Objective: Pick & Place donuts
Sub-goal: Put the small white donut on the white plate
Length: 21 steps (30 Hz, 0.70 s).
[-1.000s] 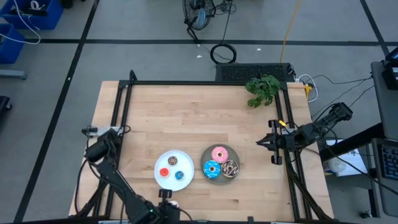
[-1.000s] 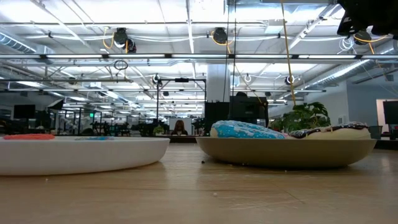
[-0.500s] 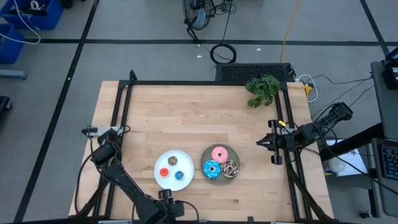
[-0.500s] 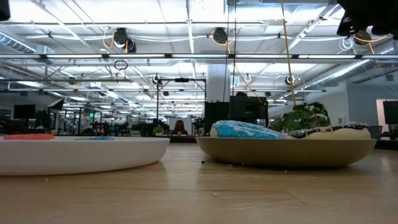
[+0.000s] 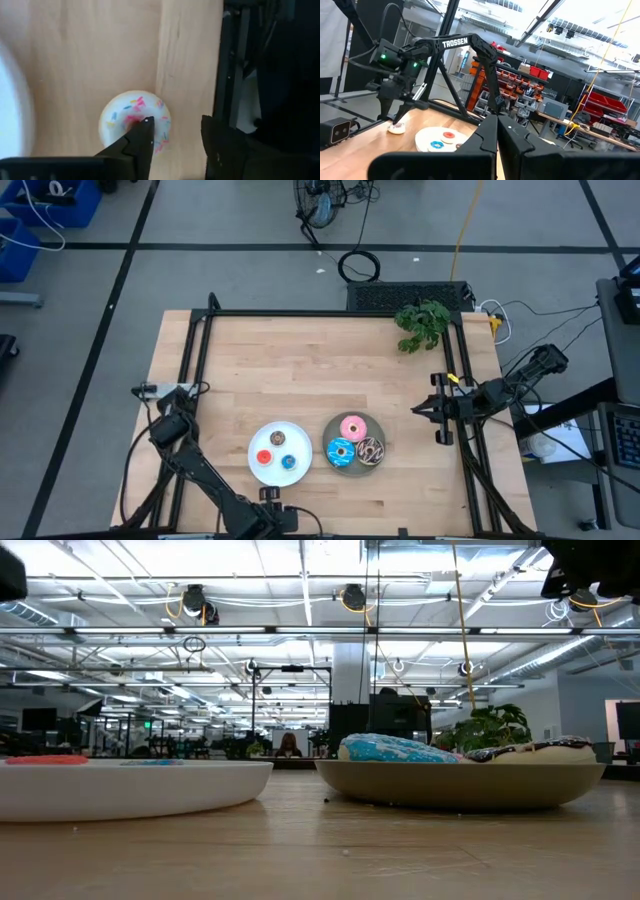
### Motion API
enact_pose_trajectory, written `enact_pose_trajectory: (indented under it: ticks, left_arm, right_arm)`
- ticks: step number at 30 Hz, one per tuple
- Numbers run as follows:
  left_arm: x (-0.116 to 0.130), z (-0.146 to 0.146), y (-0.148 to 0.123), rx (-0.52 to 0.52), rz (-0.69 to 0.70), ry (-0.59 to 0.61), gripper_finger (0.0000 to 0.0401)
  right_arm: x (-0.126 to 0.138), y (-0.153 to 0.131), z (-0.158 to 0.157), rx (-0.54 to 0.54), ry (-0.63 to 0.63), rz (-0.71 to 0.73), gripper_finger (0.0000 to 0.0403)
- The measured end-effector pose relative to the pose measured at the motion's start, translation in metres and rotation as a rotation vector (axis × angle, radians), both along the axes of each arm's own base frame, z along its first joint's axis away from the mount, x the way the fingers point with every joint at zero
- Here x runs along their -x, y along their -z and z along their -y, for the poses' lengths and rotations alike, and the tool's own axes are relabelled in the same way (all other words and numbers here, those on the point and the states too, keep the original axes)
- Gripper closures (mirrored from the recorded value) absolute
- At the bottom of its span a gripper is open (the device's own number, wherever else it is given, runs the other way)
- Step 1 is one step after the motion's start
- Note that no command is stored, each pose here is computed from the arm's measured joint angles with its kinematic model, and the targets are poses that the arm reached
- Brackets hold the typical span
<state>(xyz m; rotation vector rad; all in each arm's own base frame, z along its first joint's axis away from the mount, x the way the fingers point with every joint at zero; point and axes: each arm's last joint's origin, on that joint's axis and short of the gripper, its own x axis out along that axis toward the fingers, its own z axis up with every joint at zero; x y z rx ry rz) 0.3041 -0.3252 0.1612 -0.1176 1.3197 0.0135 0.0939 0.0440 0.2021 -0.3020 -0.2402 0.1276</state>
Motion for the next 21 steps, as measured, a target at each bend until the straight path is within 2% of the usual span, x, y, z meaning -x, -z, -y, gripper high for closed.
enact_pose_trajectory:
  ticks: [9,17,21]
  left_arm:
    - [-0.001,-0.001,0.006,-0.016,-0.010,0.011,0.0268]
    - [0.000,-0.002,-0.002,-0.029,-0.044,0.010,0.0270]
    - [0.001,-0.004,-0.008,-0.069,-0.048,0.019,0.0270]
  right_arm:
    - [-0.001,0.001,0.000,-0.003,-0.002,-0.008,0.0403]
    - [-0.001,0.000,0.000,-0.008,-0.002,-0.002,0.0403]
    - [-0.001,0.000,0.000,-0.008,-0.002,-0.002,0.0403]
